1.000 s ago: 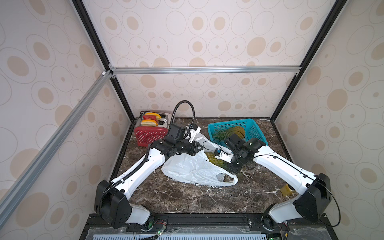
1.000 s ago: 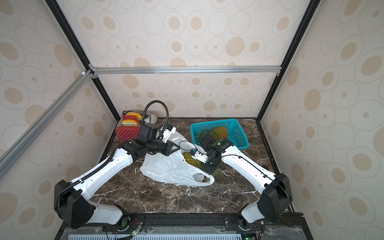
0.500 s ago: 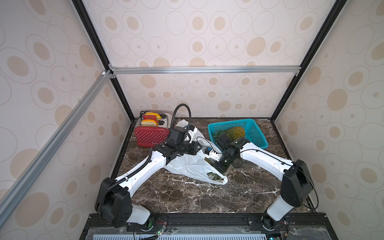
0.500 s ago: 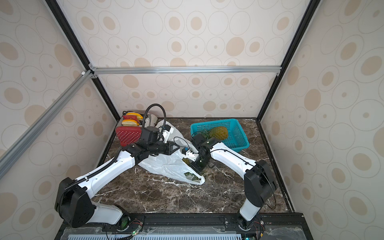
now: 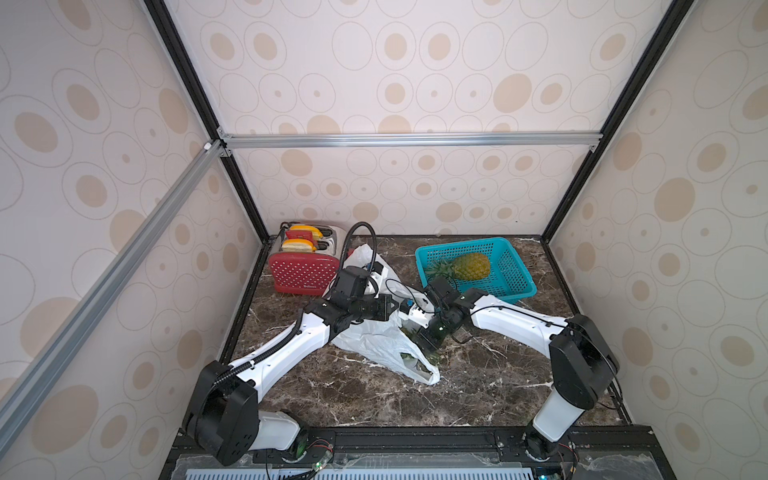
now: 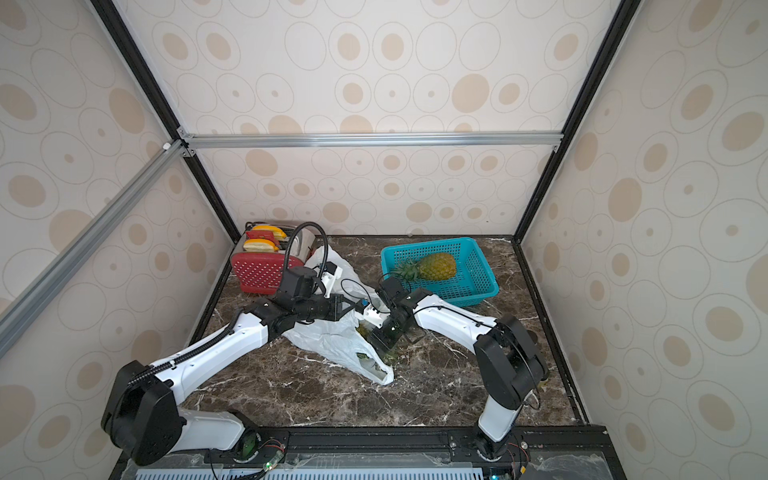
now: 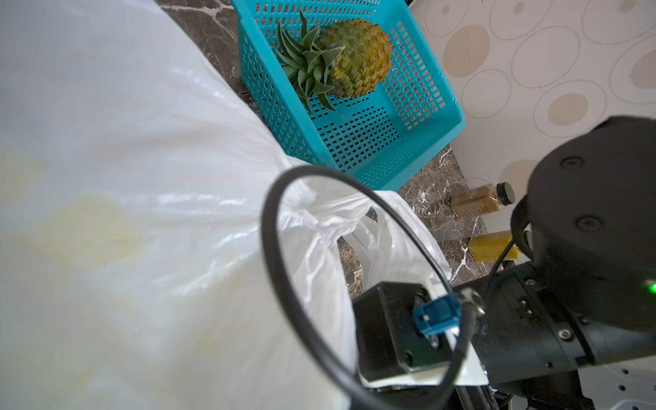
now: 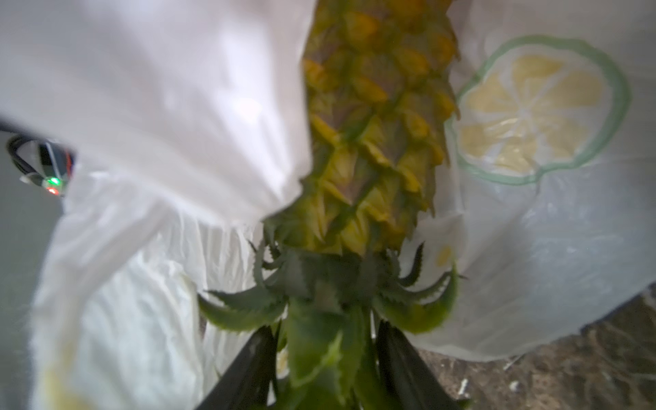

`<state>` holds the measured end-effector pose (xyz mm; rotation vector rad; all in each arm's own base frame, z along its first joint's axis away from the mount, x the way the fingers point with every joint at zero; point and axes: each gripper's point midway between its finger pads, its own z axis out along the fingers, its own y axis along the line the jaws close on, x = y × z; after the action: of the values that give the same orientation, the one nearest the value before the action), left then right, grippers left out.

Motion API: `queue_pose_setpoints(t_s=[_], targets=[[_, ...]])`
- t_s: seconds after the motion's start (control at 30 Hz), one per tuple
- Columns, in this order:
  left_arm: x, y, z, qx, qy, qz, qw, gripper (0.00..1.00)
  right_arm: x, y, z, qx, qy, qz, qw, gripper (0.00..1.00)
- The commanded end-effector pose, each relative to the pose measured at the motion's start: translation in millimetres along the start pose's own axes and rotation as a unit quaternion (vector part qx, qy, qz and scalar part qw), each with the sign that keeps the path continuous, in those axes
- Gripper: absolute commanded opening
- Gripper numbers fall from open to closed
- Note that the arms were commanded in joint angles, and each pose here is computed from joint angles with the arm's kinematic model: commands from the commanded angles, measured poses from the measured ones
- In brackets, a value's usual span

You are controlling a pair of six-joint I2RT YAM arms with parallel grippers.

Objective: Place the pineapple into a plastic bag & tie a knot
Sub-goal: Place the pineapple in the plastic bag.

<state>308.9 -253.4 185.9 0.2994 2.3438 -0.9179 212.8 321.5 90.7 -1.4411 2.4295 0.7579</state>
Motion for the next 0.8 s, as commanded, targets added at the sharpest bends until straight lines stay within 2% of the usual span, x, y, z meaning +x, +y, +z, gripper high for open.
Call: queue_pose_setpoints(t_s=[0.0, 0.13, 0.37, 0.43, 0.5, 0.57, 0.6, 0.7, 0.77], targets=[[-9, -2, -8, 0.001, -0.024, 0.004, 1.0, 0.0, -13, -6, -9, 0.03, -0.038, -0.019, 0.999, 0.65], [-4, 1, -6, -0.002, -0.016, 0.009, 1.0, 0.0, -7, -7, -30, 0.059, -0.038, -0.037, 0.997, 0.74], [6, 4, 0, -0.002, 0.008, 0.027, 1.0, 0.0, 15, 11, -96, 0.09, -0.074, -0.106, 0.987, 0.85], [7, 4, 2, 0.001, 0.013, 0.026, 1.0, 0.0, 13, 9, -118, 0.105, -0.098, -0.079, 0.986, 0.86], [9, 4, 5, 0.003, 0.018, 0.024, 1.0, 0.0, 1, -4, -140, 0.146, -0.138, -0.022, 0.979, 0.89], [10, 5, 8, 0.003, 0.021, 0.021, 1.0, 0.0, -15, -24, -160, 0.188, -0.19, 0.062, 0.962, 0.86], [9, 5, 9, 0.003, 0.022, 0.02, 1.0, 0.0, -23, -37, -169, 0.205, -0.215, 0.125, 0.947, 0.83], [8, 7, 10, -0.001, 0.024, 0.014, 1.0, 0.0, -31, -73, -178, 0.245, -0.246, 0.291, 0.892, 0.8], [7, 8, 11, -0.006, 0.025, 0.011, 1.0, 0.0, -36, -95, -180, 0.276, -0.256, 0.367, 0.851, 0.8]])
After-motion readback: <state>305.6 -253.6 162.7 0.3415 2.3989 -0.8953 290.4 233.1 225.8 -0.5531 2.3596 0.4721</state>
